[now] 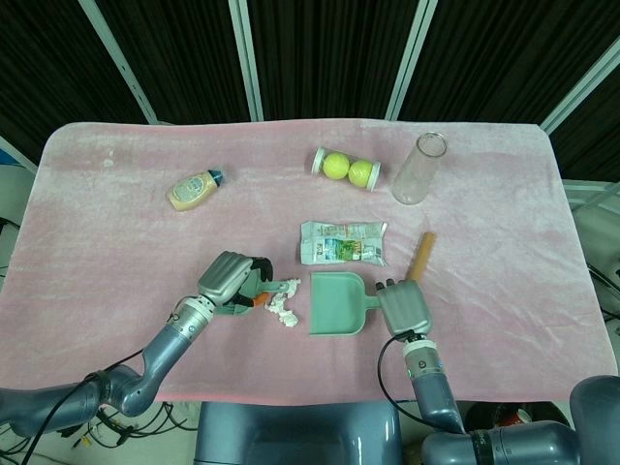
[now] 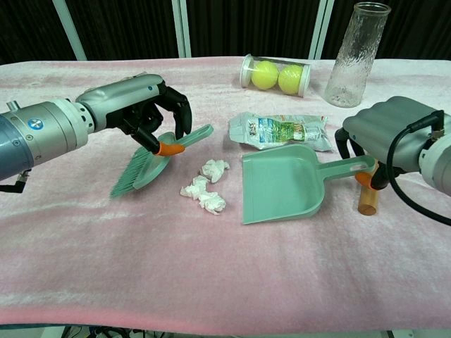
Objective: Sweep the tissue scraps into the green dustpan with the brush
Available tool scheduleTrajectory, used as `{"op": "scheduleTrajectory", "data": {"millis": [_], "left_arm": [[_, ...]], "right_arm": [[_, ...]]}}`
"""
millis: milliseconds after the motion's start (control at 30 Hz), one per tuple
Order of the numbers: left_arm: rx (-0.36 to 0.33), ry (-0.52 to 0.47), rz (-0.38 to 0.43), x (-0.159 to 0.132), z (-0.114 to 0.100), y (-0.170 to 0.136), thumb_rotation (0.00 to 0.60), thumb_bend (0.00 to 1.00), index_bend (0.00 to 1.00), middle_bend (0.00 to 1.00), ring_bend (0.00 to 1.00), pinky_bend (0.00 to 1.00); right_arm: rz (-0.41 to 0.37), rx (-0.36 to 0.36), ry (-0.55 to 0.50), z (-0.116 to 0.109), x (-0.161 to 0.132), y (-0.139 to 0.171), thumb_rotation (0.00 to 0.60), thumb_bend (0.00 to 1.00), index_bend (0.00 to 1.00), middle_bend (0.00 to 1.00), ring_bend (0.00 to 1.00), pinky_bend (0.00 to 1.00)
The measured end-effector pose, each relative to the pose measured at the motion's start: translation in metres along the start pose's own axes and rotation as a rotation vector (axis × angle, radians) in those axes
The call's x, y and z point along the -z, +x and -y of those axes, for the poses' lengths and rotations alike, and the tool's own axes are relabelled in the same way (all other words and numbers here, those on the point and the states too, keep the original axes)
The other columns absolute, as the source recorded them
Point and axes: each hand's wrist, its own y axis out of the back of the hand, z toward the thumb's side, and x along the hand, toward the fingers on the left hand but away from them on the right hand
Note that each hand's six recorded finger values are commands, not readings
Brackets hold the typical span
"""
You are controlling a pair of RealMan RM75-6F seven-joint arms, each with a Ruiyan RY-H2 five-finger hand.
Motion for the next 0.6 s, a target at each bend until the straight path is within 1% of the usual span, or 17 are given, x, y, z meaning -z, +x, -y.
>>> {"op": "scheduleTrajectory", "data": {"millis": [333, 600], "left_arm": [[-0.012, -0.009, 0.005, 0.001, -0.005, -0.004, 0.600, 0.37, 0.54, 0.64, 0.83, 0.97], [-0.012, -0.008, 0.005, 0.000, -0.006, -0.004, 0.600, 0.37, 0.54, 0.64, 0.83, 0.97]], "right_arm": [[0.005, 0.021, 0.044, -0.004, 0.004, -0.001, 0.600, 0.39, 0.50, 0.50, 0.60, 0.73], [0.030, 0.021, 0.081, -0.003, 0.015, -0.002, 0.600, 0.39, 0.50, 0.50, 0.60, 0.73]]}}
